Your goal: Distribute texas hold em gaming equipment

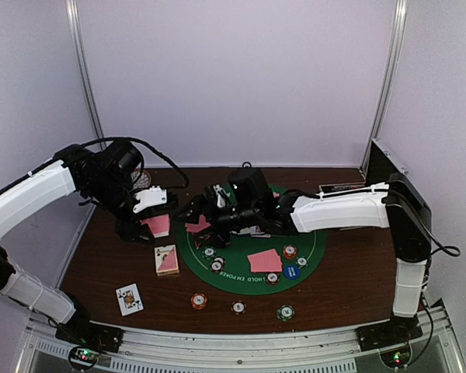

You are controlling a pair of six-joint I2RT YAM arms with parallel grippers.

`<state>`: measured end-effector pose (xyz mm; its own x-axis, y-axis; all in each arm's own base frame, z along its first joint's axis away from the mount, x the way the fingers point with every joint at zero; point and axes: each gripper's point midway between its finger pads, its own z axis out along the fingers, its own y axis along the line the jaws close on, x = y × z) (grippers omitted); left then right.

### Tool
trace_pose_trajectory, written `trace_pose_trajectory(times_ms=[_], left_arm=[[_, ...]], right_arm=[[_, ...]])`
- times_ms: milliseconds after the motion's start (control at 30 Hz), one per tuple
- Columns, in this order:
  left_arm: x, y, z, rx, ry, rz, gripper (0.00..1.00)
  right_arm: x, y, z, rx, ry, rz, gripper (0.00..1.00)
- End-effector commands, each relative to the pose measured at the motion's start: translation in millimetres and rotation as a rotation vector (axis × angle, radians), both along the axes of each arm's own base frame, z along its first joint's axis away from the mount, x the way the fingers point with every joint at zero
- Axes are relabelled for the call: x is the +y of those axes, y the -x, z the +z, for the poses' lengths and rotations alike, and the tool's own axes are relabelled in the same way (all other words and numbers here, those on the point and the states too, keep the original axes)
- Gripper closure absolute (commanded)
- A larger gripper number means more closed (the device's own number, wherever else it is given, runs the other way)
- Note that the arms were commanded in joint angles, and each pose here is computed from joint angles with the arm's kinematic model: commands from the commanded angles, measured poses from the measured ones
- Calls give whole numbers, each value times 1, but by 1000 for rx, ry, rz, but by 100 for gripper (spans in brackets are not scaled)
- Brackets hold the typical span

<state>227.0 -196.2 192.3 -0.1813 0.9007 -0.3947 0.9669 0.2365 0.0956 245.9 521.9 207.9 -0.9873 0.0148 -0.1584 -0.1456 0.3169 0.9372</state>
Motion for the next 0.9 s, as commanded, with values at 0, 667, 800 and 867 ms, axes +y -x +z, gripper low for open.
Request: trace_pose_trajectory(times_ms=[0,667,800,867], left_arm=[[-10,-11,18,-55,55,5,79],[-7,-9,15,-54,44,-3,79],[-7,-10,13,-54,36,-2,79],[-8,-10,14,-53,41,-3,79]], right_arm=[[18,10,15,3,-61,40,5],[19,16,14,11,-74,43,7],[28,14,17,24,-101,47,7],[34,13,19,36,-124,50,7]])
